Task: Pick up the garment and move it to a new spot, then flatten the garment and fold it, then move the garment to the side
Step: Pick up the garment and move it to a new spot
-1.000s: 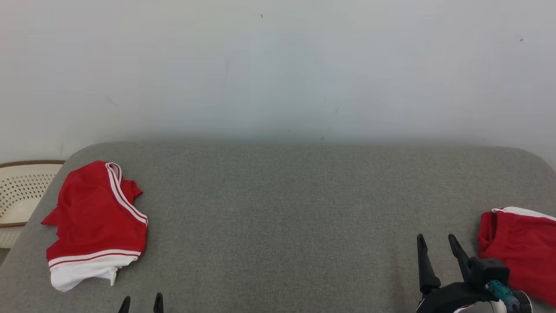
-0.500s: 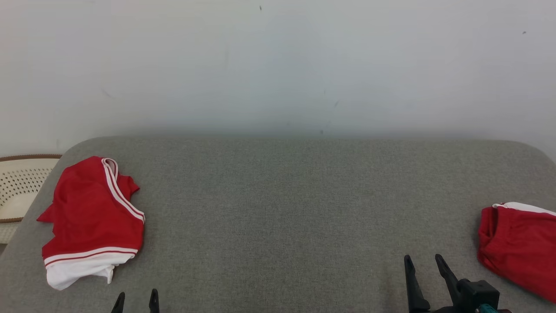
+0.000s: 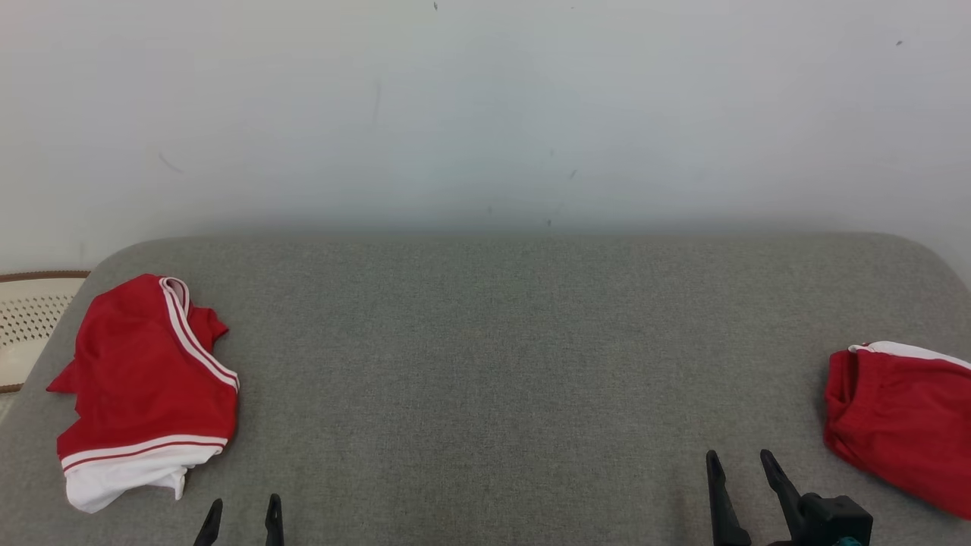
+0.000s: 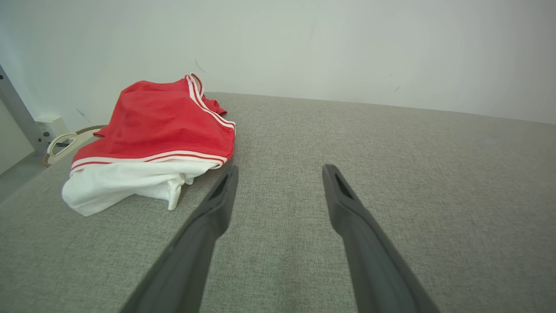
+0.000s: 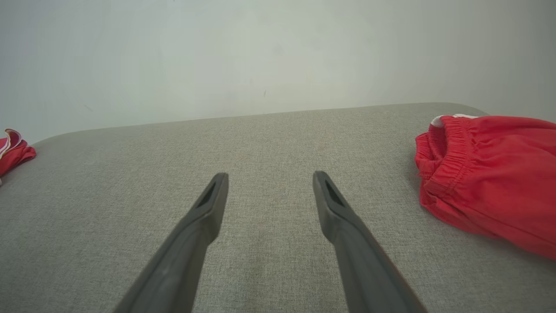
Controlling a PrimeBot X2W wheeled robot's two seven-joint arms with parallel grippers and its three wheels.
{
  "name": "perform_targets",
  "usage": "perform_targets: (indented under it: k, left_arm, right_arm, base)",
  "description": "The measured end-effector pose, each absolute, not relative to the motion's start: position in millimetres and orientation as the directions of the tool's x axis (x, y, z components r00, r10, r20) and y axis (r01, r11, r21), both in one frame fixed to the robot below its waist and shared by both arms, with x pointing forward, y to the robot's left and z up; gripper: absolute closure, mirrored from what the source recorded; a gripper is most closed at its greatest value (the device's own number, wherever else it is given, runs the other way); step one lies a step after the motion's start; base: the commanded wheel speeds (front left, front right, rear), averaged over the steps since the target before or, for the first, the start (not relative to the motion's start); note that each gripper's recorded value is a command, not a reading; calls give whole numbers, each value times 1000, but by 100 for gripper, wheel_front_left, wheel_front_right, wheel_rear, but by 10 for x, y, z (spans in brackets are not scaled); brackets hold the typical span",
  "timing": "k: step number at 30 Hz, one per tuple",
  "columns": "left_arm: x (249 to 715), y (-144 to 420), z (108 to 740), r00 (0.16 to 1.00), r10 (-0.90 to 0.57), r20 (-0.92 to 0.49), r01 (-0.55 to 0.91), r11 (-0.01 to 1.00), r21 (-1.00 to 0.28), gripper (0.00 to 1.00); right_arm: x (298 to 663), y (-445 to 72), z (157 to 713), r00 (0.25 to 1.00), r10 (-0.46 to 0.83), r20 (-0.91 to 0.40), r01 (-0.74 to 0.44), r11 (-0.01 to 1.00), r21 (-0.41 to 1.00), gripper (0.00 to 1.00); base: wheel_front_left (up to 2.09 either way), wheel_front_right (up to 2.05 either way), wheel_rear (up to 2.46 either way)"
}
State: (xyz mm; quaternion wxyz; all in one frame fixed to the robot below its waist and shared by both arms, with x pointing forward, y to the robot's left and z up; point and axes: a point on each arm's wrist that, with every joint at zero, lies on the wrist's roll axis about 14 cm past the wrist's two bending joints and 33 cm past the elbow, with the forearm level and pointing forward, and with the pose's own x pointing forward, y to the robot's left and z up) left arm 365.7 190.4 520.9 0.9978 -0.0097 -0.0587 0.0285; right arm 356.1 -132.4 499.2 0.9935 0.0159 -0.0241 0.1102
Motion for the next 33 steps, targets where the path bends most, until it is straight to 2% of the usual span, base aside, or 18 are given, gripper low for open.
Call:
perform_targets:
  k: [10, 20, 33]
  left_arm:
    - [3609, 1987, 5187, 990, 83, 111, -80, 996, -27, 0]
    - [3444, 2365, 5149, 975, 197, 102, -195, 980, -27, 0]
    - [2913, 3139, 5061, 895, 439, 78, -438, 899, -29, 0]
  right_arm:
    - [3599, -1200, 4995, 966, 252, 51, -254, 967, 25, 0]
    - [3703, -738, 4998, 924, 380, 47, -381, 924, 31, 0]
    - [3821, 144, 5036, 798, 600, 50, -602, 798, 26, 0]
  base:
    - [0, 0, 0]
    - [0, 0, 0]
    - [0, 0, 0]
